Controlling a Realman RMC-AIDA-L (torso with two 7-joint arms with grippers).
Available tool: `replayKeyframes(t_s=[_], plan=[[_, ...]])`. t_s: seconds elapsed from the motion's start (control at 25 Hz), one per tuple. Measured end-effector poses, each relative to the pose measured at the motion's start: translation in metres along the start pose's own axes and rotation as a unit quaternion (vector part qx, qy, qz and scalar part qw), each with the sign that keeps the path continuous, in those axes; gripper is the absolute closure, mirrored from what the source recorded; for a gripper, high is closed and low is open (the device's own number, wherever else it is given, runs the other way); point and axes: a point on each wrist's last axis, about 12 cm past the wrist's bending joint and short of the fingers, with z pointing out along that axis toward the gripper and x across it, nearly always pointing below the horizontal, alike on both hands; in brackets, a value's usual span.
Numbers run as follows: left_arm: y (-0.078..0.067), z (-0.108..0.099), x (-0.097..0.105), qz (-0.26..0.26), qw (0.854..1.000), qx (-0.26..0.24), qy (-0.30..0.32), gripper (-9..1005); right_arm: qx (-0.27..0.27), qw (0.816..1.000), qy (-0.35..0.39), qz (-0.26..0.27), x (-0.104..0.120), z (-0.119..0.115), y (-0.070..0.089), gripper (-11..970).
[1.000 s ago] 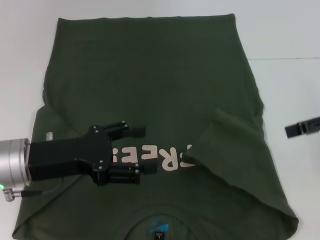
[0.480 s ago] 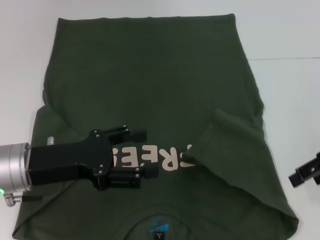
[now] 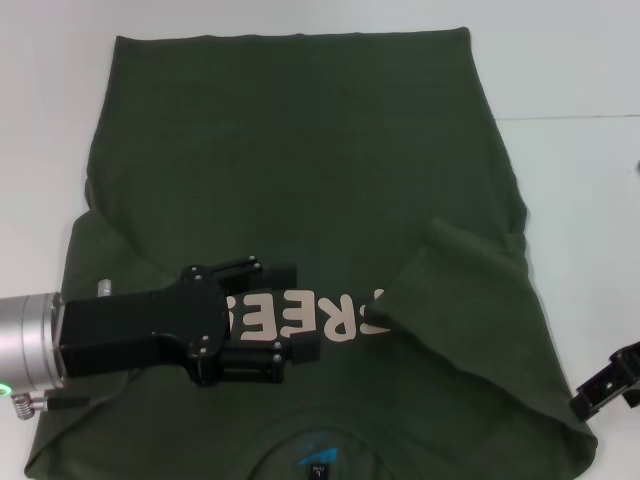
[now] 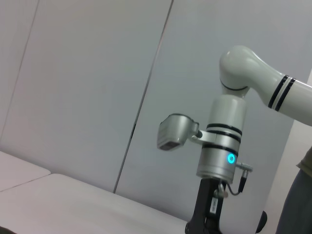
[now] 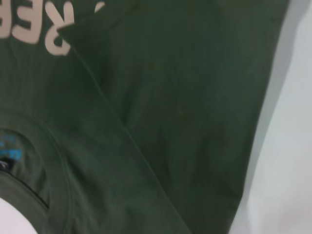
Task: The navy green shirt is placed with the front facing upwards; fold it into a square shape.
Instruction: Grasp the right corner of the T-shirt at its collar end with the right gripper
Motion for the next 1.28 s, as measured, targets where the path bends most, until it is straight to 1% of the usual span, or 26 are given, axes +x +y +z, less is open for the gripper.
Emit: replayKeyframes(t_s=[0.16, 0.32, 0.6, 0.8, 1.04, 1.28], plan=[[0.000, 0.000, 0.000, 0.000, 1.000, 0.001, 0.000, 71, 0.019, 1.000, 0.015, -0.014, -0.003, 0.012, 0.008, 141], [0.000, 0.000, 0.000, 0.001, 1.000, 0.001, 0.000, 72, 0.016, 0.999, 0.025, -0.013, -0.003, 0.021, 0.008, 142], [0.001, 0.001, -0.001, 0.006, 1.000, 0.000, 0.000, 73, 0.015, 0.999, 0.037, -0.015, -0.004, 0.030, 0.010, 143], [0.001, 0.001, -0.001, 0.007, 1.000, 0.001, 0.000, 74, 0.017, 0.999, 0.035, -0.017, -0.005, 0.031, 0.011, 144], [0.001, 0.001, -0.001, 0.006, 1.000, -0.002, 0.000, 76, 0.016, 0.999, 0.037, -0.017, -0.006, 0.033, 0.013, 280], [0.001, -0.001, 0.000, 0.007, 1.000, -0.005, -0.001, 77, 0.027, 0.998, 0.048, -0.022, -0.007, 0.036, 0.017, 361]])
